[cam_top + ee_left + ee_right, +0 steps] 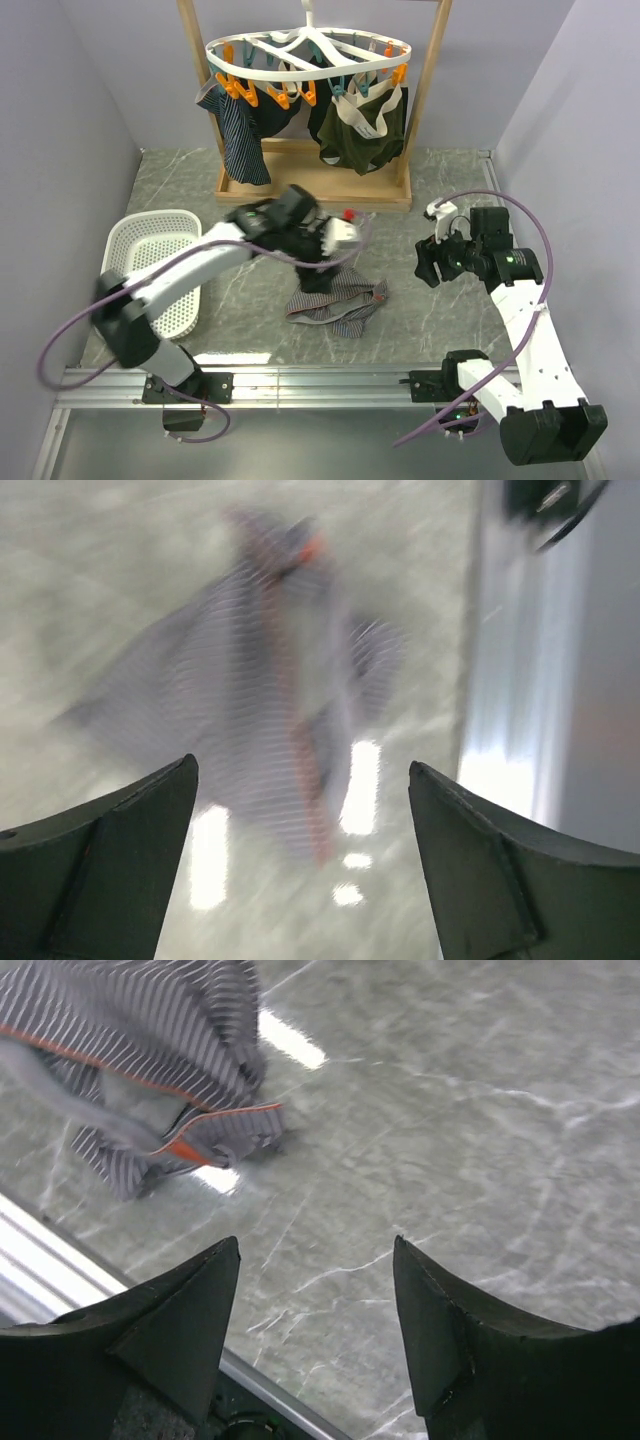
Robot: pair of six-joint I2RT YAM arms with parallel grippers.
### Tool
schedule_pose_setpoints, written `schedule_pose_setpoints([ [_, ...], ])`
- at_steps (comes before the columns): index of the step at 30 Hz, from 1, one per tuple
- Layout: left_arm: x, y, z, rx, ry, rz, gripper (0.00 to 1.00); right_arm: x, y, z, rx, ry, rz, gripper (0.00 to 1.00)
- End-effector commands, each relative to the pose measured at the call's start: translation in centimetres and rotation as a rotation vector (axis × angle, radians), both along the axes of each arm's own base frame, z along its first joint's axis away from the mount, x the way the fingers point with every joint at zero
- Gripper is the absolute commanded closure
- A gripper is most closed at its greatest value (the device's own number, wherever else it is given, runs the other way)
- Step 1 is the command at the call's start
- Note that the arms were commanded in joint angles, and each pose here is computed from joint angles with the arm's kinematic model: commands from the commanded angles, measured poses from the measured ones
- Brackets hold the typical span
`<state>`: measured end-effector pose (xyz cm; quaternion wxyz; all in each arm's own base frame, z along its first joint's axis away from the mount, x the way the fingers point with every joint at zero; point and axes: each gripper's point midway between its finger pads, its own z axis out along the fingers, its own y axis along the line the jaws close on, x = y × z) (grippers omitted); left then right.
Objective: Clip the underwear to the hanger
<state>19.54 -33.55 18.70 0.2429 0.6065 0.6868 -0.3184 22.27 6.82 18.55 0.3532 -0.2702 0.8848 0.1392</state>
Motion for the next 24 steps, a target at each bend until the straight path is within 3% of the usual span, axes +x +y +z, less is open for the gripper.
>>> schedule_pose_setpoints([
  [1,-0.2,5.3,1.0,0.030,-0.255,-0.144,0.10,-1.3,1.6,-0.7,0.032,0.030,0.133,0.30],
  [2,-0.9,7.0,-1.5,0.082,-0.302,-0.232,0.11,-1.1,1.6,-1.1,0.025,0.038,0.132,0.30],
  [4,-1.5,8.4,-1.7,0.070,-0.447,-0.333,0.10,-0.7,1.5,-2.2,-0.004,0.077,0.124,0.31],
  [5,-2.5,9.7,-4.4,0.106,-0.439,-0.379,0.10,-0.3,1.0,-2.7,-0.031,0.090,0.105,0.31],
  [11,-2.3,11.9,-9.7,0.180,-0.639,-0.566,0.12,-0.2,0.9,-4.3,-0.054,0.195,0.092,0.32],
  [17,-0.7,11.2,-12.4,0.194,-0.775,-0.629,0.13,0.0,0.5,-5.2,-0.083,0.250,0.075,0.31],
  [24,-0.2,10.0,-14.4,0.188,-0.769,-0.633,0.17,0.3,0.7,-5.2,-0.068,0.247,0.063,0.30],
])
